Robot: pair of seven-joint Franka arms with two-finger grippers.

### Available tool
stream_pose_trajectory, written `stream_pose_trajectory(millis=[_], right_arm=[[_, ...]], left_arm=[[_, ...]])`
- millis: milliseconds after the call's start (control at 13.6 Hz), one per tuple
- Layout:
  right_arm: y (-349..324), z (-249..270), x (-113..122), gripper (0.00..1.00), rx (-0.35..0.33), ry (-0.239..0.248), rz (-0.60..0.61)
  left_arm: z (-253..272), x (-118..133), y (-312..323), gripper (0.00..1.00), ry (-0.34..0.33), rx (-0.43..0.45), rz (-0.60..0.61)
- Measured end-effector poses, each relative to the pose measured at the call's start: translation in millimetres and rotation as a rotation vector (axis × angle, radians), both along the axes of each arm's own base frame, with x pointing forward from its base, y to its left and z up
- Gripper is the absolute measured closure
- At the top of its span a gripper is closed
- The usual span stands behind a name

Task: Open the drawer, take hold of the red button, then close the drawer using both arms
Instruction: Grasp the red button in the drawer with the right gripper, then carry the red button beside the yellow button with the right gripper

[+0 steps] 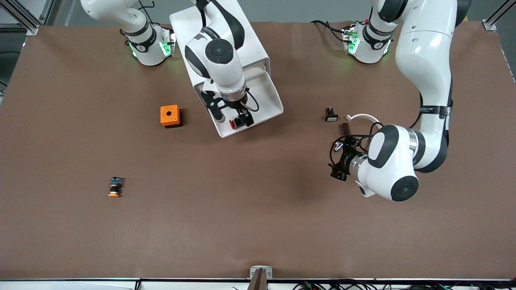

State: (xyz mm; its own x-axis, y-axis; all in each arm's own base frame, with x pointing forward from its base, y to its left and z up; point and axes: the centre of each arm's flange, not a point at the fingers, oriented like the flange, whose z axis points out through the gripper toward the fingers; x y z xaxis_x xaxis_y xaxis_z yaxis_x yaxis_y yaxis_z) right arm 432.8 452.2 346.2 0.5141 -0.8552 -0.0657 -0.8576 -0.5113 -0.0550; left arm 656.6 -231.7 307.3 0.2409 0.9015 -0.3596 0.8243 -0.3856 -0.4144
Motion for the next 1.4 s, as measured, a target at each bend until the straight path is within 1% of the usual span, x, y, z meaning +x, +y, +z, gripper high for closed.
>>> stream_pose_trajectory(millis=[147,221,295,369,442,516,590,664,811,959,1106,1180,1253,1401], right_arm=[[3,-5,-1,0.04,0.002,-0.002,0.002],[4,-7,-2,0.11,0.003,-0.003,0.002],[5,-7,-2,0.13,0.004,-0.004,0.002],[5,-7,-2,0.20,0.005,-0.005,0.003],[5,-7,-2,0.33,0.006,-0.006,0.003],[5,-6,-1,0.44,0.007,-0.007,0.005],[5,-6,-1,0.55,0.007,-0.008,0.011],[5,-5,-1,0.59,0.007,-0.010,0.020],[4,-3,1,0.59,0.006,-0.012,0.034],[-1,9,13,0.59,-0.003,-0.006,0.048],[-16,32,37,0.59,-0.003,0.000,0.074],[-27,44,50,0.59,0.008,0.013,0.103],[-42,55,64,0.59,0.019,0.028,0.137],[-83,73,96,0.59,0.021,0.039,0.211]], left_arm=[[6,4,7,0.00,-0.035,-0.049,-0.075],[13,6,12,0.00,-0.057,-0.069,-0.107],[22,8,16,0.00,-0.084,-0.094,-0.147],[33,10,20,0.00,-0.119,-0.123,-0.194],[44,11,23,0.00,-0.150,-0.151,-0.241],[53,12,25,0.00,-0.176,-0.167,-0.280],[61,12,27,0.00,-0.195,-0.164,-0.310],[66,13,29,0.00,-0.213,-0.155,-0.335],[72,15,28,0.00,-0.255,-0.151,-0.412],[76,15,21,0.00,-0.301,-0.143,-0.527],[86,15,14,0.00,-0.352,-0.186,-0.698],[91,14,14,0.00,-0.366,-0.215,-0.774],[93,14,14,0.00,-0.376,-0.237,-0.825],[86,14,8,0.00,-0.401,-0.258,-0.873]])
